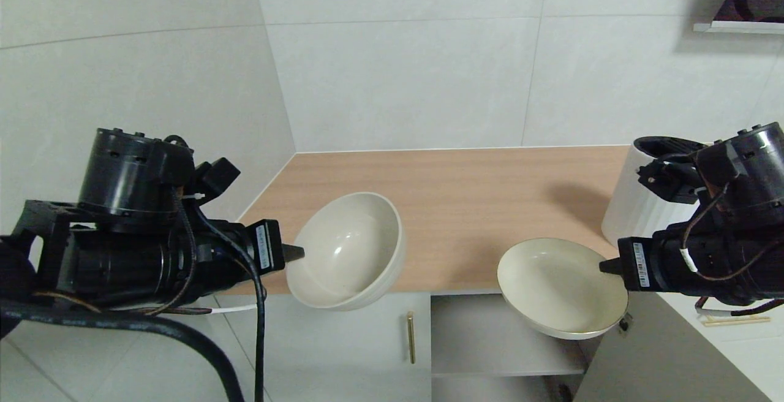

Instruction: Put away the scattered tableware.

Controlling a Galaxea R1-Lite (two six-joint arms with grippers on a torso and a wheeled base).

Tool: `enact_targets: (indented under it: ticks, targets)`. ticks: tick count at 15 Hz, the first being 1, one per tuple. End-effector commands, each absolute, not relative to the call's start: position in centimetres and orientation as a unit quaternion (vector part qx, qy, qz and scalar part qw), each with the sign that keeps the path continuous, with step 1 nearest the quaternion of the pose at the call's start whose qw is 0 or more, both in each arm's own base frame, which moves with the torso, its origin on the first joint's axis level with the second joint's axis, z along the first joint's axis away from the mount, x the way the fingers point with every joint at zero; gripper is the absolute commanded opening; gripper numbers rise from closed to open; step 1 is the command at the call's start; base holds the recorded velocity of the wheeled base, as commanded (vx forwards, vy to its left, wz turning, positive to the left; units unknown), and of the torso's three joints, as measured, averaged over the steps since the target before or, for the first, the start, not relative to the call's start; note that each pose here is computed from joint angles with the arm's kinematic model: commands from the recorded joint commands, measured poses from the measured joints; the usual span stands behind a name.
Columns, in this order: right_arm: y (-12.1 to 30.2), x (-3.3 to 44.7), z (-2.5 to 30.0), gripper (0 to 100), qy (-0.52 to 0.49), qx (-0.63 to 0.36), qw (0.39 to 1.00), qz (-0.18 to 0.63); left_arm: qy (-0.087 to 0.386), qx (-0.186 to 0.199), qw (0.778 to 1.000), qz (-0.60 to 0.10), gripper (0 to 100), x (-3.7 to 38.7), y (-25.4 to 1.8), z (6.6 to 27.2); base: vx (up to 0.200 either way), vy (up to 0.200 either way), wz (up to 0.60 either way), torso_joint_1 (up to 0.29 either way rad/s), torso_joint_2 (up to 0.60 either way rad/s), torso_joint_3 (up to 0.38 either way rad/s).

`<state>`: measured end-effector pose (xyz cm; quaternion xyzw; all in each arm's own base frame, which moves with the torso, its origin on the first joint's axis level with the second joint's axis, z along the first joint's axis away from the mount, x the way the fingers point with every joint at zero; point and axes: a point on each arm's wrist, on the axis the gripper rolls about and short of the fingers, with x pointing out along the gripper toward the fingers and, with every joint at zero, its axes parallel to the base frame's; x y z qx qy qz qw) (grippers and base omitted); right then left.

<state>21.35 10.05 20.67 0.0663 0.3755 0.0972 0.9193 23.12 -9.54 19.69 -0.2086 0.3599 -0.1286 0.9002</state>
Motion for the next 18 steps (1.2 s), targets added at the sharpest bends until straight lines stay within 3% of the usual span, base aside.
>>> enact_targets:
  ticks: [1, 11, 18]
  targets:
    - [10.08, 21.41, 20.15, 0, 0.382, 0.061, 0.917, 0.097, 0.372, -0.207, 0.897, -0.124, 0, 23.55, -9.68, 19.03, 0.0, 0.0, 0.0, 0.0, 0.0, 0.0]
    - [10.16, 21.57, 19.63, 0, 0.389, 0.059, 0.914, 0.095, 0.383, -0.204, 0.893, -0.115, 0, 24.01, -9.77, 18.31, 0.0, 0.0, 0.0, -0.005, 0.01, 0.008]
    - [10.16, 21.57, 19.63, 0, 0.389, 0.058, 0.914, 0.096, 0.383, -0.204, 0.893, -0.116, 0, 23.97, -9.75, 18.33, 0.0, 0.0, 0.0, -0.192, 0.45, 0.249]
